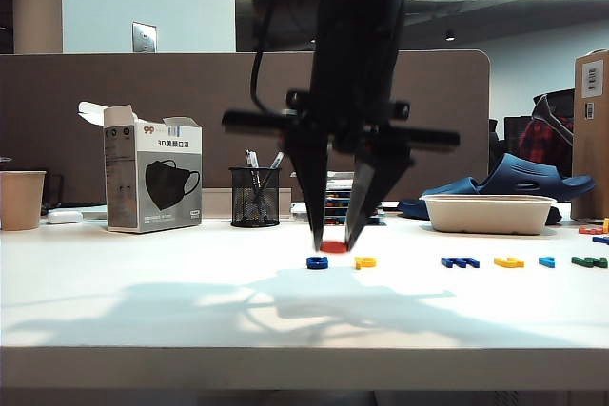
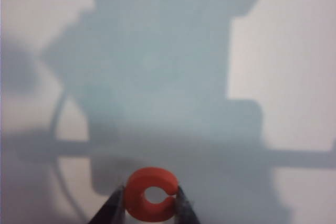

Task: Select the appropriate letters from the row of letter magnets placed on the table to arrange into the word "cup".

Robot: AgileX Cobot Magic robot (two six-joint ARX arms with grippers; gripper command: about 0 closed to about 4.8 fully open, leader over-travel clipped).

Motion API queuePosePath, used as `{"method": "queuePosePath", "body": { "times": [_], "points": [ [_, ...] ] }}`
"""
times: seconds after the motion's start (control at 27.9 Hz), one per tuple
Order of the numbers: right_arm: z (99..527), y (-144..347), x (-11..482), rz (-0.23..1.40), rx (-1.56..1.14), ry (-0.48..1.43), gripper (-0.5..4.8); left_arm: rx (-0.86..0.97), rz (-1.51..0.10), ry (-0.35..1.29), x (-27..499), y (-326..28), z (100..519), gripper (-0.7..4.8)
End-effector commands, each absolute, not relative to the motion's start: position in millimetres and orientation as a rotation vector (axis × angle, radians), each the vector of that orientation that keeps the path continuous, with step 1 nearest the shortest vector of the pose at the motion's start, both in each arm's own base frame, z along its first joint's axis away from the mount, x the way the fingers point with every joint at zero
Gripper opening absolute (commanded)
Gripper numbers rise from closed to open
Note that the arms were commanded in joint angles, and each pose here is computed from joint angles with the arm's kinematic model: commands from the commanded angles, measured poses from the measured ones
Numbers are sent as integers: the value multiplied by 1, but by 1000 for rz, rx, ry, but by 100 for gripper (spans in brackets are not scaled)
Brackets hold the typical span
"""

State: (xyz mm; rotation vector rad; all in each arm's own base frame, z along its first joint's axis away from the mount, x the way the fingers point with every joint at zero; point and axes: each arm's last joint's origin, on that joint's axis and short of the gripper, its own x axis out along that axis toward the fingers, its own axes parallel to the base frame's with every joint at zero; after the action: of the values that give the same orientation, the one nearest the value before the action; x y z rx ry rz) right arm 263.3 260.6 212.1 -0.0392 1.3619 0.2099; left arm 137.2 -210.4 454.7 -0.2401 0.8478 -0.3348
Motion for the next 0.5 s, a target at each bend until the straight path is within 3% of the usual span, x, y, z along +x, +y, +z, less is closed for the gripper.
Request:
{"method": "queuePosePath", "body": {
  "times": [0.04,0.5],
  "points": [
    [205,266,268,206,-23,1350,104,-243,-337,835,137,-210,457,-5],
    [176,273,275,185,-45,1383,104,-243,-337,835,137,-210,457,-5]
  ]
}}
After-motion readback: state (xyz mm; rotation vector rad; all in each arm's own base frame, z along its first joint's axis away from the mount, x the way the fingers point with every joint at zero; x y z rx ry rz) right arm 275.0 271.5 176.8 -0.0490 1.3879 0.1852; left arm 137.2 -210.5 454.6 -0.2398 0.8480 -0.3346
